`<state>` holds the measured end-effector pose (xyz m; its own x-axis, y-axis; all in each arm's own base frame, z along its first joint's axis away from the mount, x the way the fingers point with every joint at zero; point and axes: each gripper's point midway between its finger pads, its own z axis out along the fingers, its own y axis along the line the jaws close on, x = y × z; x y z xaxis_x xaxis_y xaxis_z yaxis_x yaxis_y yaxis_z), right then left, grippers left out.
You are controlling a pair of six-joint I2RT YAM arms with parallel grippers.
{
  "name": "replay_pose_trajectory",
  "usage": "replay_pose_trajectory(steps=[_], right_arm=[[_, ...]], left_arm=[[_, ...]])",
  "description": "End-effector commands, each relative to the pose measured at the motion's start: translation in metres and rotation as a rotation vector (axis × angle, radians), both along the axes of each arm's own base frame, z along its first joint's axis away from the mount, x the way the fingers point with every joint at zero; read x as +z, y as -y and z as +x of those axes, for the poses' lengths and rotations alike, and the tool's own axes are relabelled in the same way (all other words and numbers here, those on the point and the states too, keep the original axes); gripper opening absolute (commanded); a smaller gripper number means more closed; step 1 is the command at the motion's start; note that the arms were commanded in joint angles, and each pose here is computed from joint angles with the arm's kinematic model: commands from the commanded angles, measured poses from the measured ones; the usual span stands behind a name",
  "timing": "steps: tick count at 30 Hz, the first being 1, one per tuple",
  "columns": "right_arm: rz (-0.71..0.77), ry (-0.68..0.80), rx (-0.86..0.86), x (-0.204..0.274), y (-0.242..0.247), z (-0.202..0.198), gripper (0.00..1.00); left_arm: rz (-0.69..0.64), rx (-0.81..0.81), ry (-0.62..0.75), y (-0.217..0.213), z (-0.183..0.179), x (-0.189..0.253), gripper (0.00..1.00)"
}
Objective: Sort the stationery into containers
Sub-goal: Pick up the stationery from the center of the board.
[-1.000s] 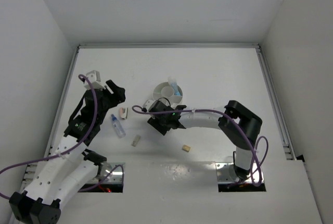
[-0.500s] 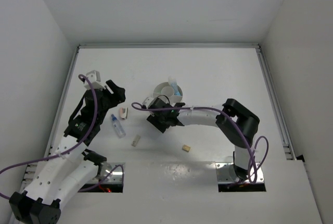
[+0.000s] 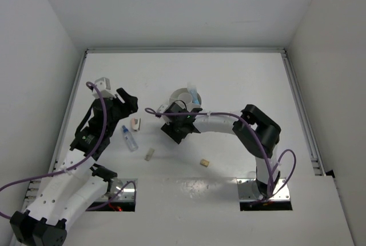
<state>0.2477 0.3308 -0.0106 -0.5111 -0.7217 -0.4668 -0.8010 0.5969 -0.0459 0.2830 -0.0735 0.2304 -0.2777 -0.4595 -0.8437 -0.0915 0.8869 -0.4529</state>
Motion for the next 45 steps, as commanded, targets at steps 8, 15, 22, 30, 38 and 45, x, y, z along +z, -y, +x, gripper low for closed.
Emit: replay_pose_trajectory(steps=[8, 15, 22, 30, 38, 45], right_arm=[[0.037, -0.104, 0.068, 0.000, -0.004, -0.016, 0.30], [0.047, -0.072, 0.090, 0.011, -0.007, -0.015, 0.13], [0.301, 0.104, 0.256, 0.118, -0.042, -0.011, 0.07], [0.216, 0.404, 0.281, 0.203, -0.028, 0.036, 0.07], [0.362, 0.437, 0.282, 0.224, -0.028, 0.028, 0.04], [0.429, 0.475, 0.231, 0.236, -0.027, 0.033, 0.03]], left_arm=[[-0.013, 0.000, 0.057, -0.002, 0.000, 0.020, 0.71], [-0.029, -0.017, 0.064, 0.001, -0.002, 0.023, 0.71], [-0.028, -0.036, 0.043, 0.006, 0.000, 0.018, 0.71], [-0.056, -0.087, 0.008, 0.019, 0.006, 0.009, 0.71], [-0.475, -0.224, 0.074, 0.054, 0.015, 0.039, 0.74], [-0.724, -0.205, -0.014, 0.061, 0.013, 0.017, 0.69]])
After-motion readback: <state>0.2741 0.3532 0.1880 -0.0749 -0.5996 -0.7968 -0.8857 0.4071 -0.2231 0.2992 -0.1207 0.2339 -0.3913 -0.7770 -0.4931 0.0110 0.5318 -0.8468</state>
